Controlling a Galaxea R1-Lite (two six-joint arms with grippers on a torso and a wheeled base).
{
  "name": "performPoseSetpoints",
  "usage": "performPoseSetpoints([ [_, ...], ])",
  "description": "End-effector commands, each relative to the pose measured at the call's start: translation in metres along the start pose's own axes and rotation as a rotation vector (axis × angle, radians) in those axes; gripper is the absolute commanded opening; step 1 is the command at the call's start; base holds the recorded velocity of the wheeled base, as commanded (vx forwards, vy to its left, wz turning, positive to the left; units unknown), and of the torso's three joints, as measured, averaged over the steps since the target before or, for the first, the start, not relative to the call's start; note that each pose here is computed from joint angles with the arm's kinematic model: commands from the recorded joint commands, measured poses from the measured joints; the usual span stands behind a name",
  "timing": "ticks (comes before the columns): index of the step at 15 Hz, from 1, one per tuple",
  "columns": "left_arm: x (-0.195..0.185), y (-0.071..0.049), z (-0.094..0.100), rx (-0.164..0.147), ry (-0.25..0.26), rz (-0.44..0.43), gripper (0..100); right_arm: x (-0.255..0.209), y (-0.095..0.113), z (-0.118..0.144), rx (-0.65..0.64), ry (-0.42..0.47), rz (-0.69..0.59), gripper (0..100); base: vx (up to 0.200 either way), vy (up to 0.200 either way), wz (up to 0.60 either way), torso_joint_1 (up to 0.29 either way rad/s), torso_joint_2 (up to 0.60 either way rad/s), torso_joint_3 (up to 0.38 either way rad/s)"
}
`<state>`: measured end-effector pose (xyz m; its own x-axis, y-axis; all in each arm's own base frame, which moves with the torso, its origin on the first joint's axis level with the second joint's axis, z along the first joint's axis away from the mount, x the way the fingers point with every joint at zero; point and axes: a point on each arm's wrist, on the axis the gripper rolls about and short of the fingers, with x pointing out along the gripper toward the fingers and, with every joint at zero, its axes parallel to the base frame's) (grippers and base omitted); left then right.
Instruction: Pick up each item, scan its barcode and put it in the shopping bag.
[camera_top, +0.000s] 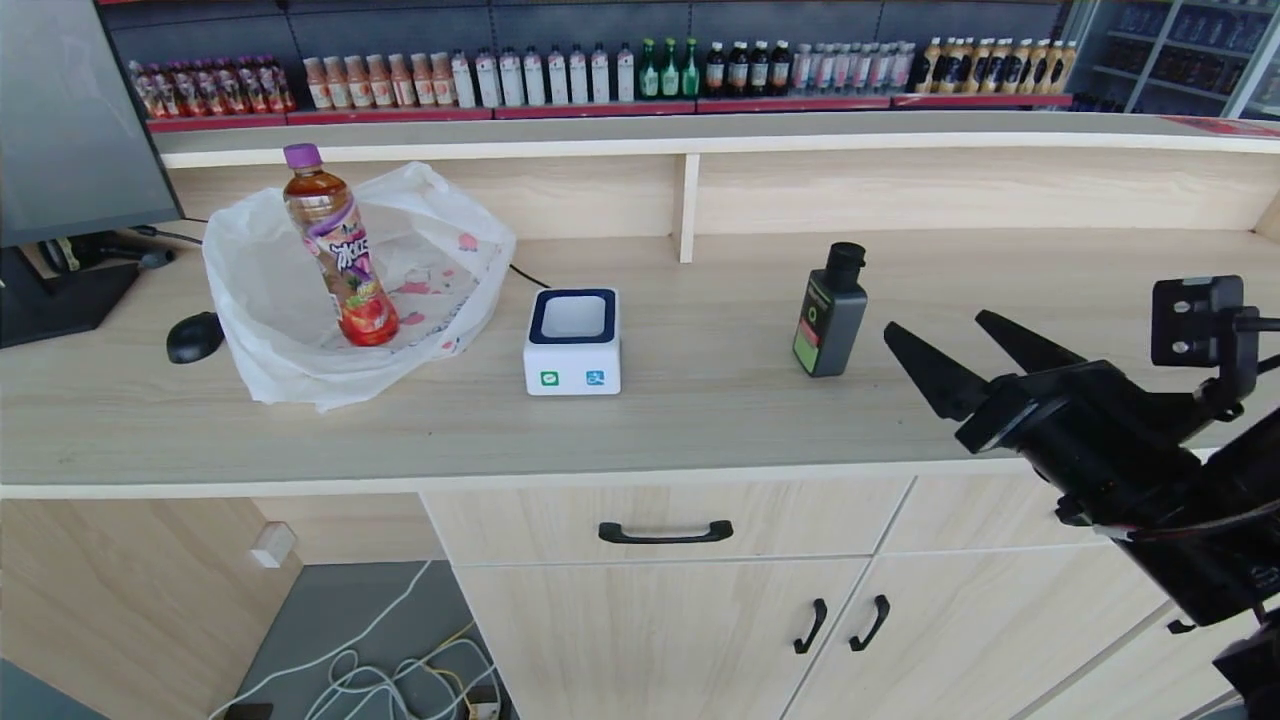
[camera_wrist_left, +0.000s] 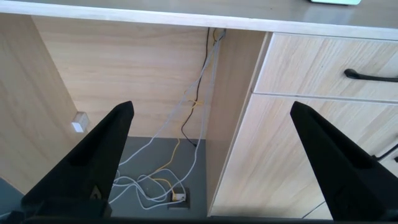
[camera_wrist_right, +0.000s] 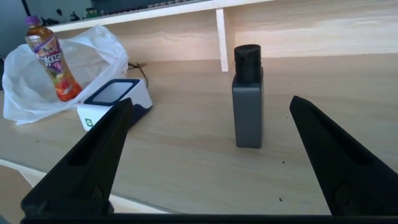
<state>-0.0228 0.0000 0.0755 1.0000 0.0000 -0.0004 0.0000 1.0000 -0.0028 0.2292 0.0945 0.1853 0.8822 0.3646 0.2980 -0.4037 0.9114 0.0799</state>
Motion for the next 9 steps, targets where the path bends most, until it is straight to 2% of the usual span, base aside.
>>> performPoseSetpoints([
  [1,0.0,0.0,0.0,0.0,0.0,0.0,100,0.019,-0.002,-0.019,-0.009,0.037,-0.005,100,0.0,0.0,0.0,0.0,0.0,0.0],
  [5,0.0,0.0,0.0,0.0,0.0,-0.002,100,0.043,-0.002,-0.036,-0.052,0.05,0.004,100,0.0,0.0,0.0,0.0,0.0,0.0],
  [7,0.0,0.0,0.0,0.0,0.0,0.0,100,0.062,-0.002,-0.037,-0.052,0.031,0.033,100,0.0,0.0,0.0,0.0,0.0,0.0],
  [9,0.0,0.0,0.0,0.0,0.0,-0.002,100,0.075,-0.002,-0.032,-0.051,0.053,0.041,100,0.0,0.0,0.0,0.0,0.0,0.0],
])
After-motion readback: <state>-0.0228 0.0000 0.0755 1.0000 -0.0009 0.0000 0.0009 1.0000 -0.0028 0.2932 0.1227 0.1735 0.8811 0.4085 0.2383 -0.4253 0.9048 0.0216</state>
